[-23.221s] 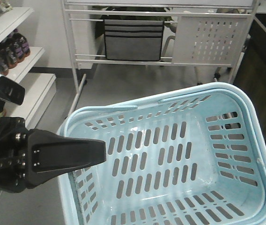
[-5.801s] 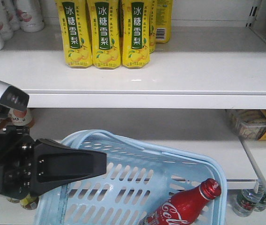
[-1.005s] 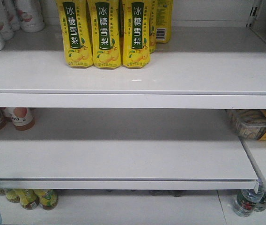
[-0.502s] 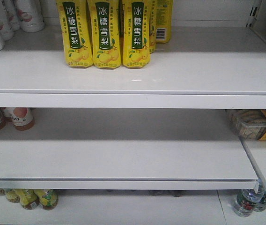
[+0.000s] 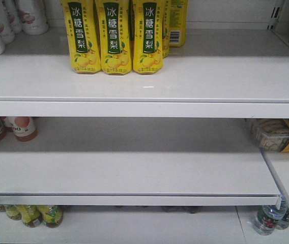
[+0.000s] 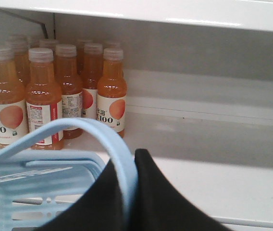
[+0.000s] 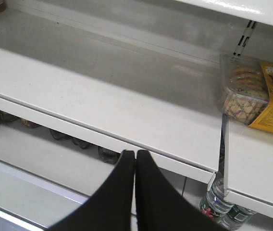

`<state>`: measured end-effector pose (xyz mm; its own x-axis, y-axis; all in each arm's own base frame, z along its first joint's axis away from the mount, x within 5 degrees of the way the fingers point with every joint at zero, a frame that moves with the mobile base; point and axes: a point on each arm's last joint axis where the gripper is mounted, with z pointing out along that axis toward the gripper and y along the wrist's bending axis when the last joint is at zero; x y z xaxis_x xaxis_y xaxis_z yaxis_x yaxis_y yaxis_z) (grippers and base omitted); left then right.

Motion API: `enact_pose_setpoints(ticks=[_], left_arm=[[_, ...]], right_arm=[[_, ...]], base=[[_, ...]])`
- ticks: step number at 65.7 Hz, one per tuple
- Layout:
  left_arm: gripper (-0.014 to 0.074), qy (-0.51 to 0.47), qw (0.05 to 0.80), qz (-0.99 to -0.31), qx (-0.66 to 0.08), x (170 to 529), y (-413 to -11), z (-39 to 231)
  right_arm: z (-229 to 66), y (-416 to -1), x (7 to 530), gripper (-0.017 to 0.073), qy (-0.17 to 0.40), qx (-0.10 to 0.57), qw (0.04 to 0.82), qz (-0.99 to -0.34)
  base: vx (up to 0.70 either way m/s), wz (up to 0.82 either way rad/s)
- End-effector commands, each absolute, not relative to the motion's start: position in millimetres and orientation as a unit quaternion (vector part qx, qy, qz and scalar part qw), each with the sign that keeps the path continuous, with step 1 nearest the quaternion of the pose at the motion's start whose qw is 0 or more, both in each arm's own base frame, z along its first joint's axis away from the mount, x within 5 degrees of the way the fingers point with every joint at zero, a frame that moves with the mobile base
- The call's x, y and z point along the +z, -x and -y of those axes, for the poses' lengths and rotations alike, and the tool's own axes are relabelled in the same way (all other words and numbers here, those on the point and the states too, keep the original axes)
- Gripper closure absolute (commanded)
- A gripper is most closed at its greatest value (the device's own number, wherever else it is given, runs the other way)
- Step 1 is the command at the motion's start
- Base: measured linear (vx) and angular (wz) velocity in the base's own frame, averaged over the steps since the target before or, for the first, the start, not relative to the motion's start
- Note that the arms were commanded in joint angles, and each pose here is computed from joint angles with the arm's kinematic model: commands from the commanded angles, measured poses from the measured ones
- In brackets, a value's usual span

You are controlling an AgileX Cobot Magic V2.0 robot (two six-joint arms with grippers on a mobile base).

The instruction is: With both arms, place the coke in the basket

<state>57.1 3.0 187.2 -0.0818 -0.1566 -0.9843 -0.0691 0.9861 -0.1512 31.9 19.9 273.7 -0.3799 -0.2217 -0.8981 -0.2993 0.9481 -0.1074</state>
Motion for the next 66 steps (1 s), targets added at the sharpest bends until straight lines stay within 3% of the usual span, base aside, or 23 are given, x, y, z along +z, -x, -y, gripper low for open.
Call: enact_pose_setpoints(ticks=[1, 32, 51, 58, 66], left_arm=[[0.0600, 0.055, 0.752, -0.657, -0.015, 214, -54, -3], [0.0600, 0.055, 0.752, -0.657, -0.015, 214, -54, -3], [0.0600, 0.055, 0.752, -0.657, -0.015, 214, -54, -3], [0.0600, 0.055, 0.752, -0.657, -0.015, 214, -54, -3], [0.0600, 0.055, 0.752, -0.657, -0.015, 214, -54, -3]], right_arm=[[-19, -34, 287, 0.0565, 0.146, 0.029, 0.571, -0.808], [-18, -37, 284, 0.0565, 0.143, 0.023, 0.578, -0.803], [-5, -65, 210, 0.0565, 0.103, -0.043, 0.624, -0.773], [-2, -63, 182, 0.0565, 0.134, -0.096, 0.632, -0.757], [1, -55, 186, 0.0565, 0.186, -0.175, 0.647, -0.719]], base=[[0.00, 0.00], [0.00, 0.00], [0.00, 0.00], [0.00, 0.00], [0.00, 0.00]])
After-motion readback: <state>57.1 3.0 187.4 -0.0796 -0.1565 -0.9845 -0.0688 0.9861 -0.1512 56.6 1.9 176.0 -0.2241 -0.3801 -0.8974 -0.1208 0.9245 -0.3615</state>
